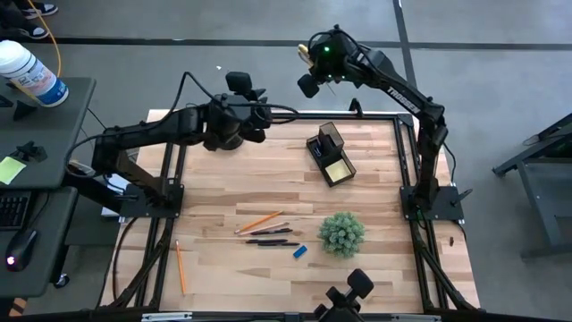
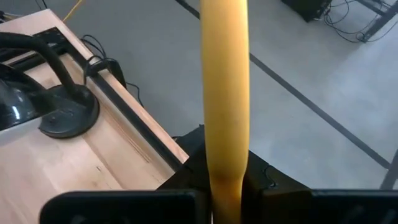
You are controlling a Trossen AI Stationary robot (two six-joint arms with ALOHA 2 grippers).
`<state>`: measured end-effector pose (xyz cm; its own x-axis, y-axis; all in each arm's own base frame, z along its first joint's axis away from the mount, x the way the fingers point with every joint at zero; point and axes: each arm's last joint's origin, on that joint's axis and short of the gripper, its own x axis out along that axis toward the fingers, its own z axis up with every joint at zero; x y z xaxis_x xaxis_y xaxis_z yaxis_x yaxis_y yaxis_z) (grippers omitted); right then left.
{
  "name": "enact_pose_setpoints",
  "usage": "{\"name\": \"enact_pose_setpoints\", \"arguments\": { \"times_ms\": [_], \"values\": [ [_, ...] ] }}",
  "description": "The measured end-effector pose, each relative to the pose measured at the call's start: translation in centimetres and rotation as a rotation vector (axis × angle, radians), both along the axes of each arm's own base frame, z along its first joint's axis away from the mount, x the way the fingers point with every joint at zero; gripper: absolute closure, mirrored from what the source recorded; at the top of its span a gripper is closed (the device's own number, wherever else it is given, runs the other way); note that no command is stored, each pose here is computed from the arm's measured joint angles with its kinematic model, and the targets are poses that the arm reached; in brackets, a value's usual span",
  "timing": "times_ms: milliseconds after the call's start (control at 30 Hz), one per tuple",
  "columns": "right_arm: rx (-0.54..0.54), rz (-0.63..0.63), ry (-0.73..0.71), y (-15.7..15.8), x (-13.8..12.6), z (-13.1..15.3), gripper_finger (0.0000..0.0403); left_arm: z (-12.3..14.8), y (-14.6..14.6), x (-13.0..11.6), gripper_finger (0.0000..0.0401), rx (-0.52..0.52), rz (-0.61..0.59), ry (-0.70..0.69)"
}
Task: Pick and place office supplies into organizer
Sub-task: Put the yellow scissors into the desk organizer
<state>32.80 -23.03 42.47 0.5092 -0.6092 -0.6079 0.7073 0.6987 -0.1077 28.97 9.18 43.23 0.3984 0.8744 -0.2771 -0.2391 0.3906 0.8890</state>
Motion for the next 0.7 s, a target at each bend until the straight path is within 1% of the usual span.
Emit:
{"name": "enact_pose_setpoints", "arguments": {
  "times_ms": [200, 267, 333, 400, 467, 533, 633, 700],
  "values": [
    [-0.013, -0.014, -0.022, 0.4, 0.5, 0.0, 0.0376, -0.2, -0.1, -0.4, 0.0306, -0.043, -0.017, 0.009],
    [-0.004, -0.017, -0.029, 0.7, 0.7, -0.6, 0.0376, -0.4, -0.2, -0.5, 0.0306, -0.050, -0.016, 0.029],
    [0.013, -0.028, -0.002, 1.2, 0.5, -2.2, 0.0376, -0.7, -0.2, -0.7, 0.0306, -0.064, -0.010, 0.045],
    [0.027, -0.041, -0.020, 1.8, -0.1, -3.7, 0.0376, -0.9, -0.2, -0.8, 0.0306, -0.086, -0.004, 0.049],
    [0.021, -0.045, -0.073, 2.8, -0.9, -5.0, 0.0376, -1.1, -0.3, -0.9, 0.0306, -0.105, 0.004, 0.047],
    [0.001, -0.053, -0.165, 3.7, -2.1, -5.8, 0.0376, -1.1, -0.4, -1.0, 0.0306, -0.128, -0.005, 0.037],
    [-0.062, -0.073, -0.282, 5.0, -3.7, -7.1, 0.0376, -1.1, -0.5, -0.9, 0.0306, -0.194, -0.070, -0.005],
    [-0.123, -0.091, -0.327, 5.7, -4.5, -8.4, 0.0376, -1.2, -0.7, -0.7, 0.0306, -0.241, -0.126, -0.028]
  ]
}}
